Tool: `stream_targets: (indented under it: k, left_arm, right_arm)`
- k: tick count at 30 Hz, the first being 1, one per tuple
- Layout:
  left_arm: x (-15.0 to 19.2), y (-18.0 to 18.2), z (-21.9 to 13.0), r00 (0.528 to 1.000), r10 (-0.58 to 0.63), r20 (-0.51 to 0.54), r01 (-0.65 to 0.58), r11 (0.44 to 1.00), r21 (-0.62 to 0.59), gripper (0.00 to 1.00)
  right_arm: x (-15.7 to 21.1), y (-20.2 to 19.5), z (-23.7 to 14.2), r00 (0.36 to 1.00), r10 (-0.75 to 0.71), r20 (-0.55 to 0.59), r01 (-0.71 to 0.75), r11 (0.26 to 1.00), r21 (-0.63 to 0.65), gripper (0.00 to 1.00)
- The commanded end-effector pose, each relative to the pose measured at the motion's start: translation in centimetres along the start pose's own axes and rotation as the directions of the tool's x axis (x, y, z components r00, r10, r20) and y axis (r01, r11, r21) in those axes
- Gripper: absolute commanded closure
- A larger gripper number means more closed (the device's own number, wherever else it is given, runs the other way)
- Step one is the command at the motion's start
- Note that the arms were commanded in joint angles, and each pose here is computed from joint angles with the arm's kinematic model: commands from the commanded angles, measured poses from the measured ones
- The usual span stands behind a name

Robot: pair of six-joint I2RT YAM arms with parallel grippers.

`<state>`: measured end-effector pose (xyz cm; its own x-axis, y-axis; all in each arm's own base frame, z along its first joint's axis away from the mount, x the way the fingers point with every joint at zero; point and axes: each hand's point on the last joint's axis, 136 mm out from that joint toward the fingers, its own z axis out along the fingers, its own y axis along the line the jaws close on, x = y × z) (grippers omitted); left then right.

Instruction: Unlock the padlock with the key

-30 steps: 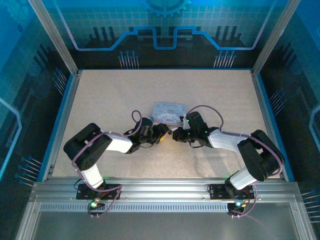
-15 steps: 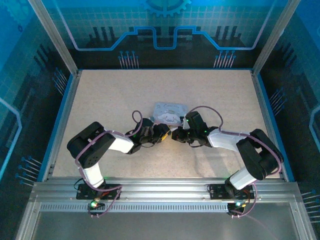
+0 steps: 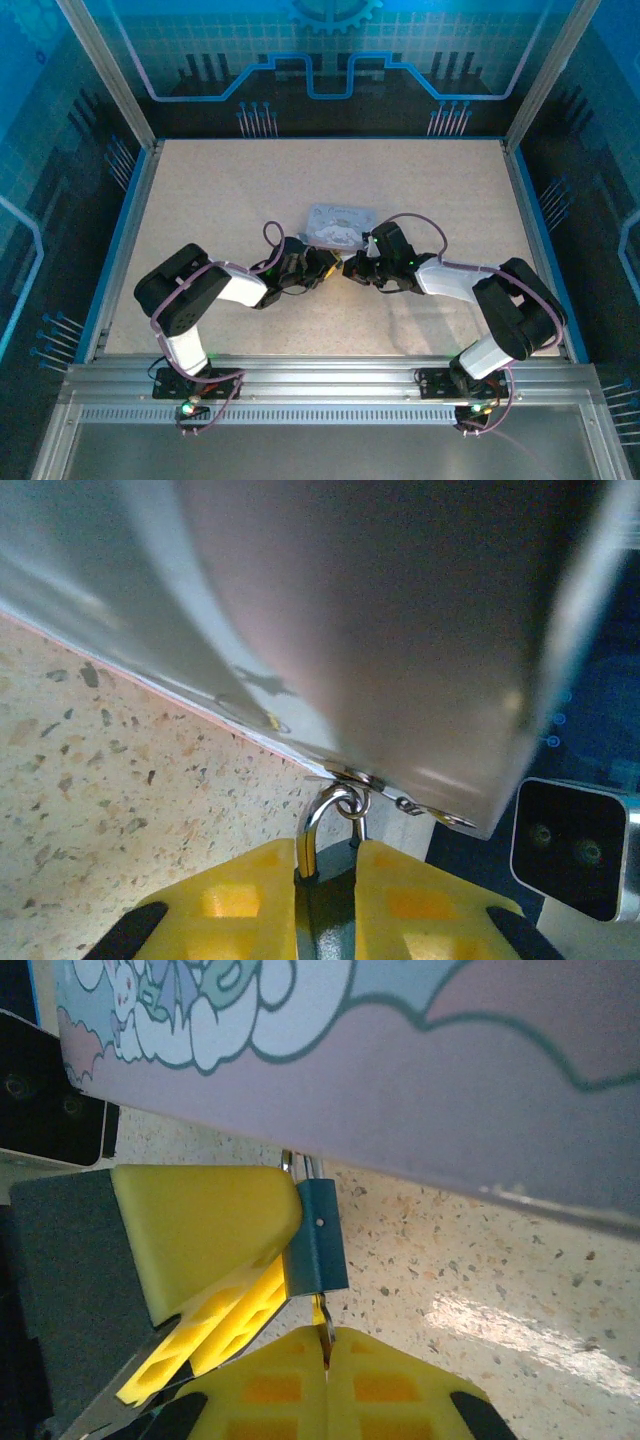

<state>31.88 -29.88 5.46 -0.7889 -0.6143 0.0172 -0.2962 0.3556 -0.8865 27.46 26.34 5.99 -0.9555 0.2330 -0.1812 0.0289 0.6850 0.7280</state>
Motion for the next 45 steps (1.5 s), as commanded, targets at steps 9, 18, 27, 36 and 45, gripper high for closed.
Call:
stream_targets:
  k: [9, 18, 27, 36, 45]
  left_arm:
    - [0.4, -0.9, -0.5, 0.999, 0.042, 0.007, -0.043, 0.999, 0.027, 0.97]
    - [0.3, -1.1, -0.7, 0.999, 0.05, 0.014, -0.05, 0.998, 0.029, 1.0]
    - [0.2, -1.1, -1.0, 0.999, 0.049, 0.022, -0.05, 0.999, 0.018, 1.0]
    - [0.1, -1.4, -1.2, 0.999, 0.045, 0.027, -0.046, 0.999, 0.022, 1.0]
    - [-0.1, -1.5, -1.4, 0.998, 0.041, 0.04, -0.041, 0.999, 0.017, 1.0]
  right_arm:
    - [0.0, 0.6, -1.1, 1.0, -0.028, 0.003, 0.028, 0.999, -0.034, 0.79]
    - [-0.3, -1.5, -3.4, 0.993, -0.112, 0.043, 0.11, 0.992, 0.056, 0.61]
    - [-3.9, 1.9, -9.9, 0.853, -0.455, 0.255, 0.423, 0.89, 0.173, 0.41]
    - [-2.7, 6.8, -13.8, 0.461, -0.813, 0.357, 0.785, 0.56, 0.263, 0.0]
    - [0.9, 5.1, -10.9, -0.004, -0.998, 0.058, 0.904, 0.021, 0.426, 0.0]
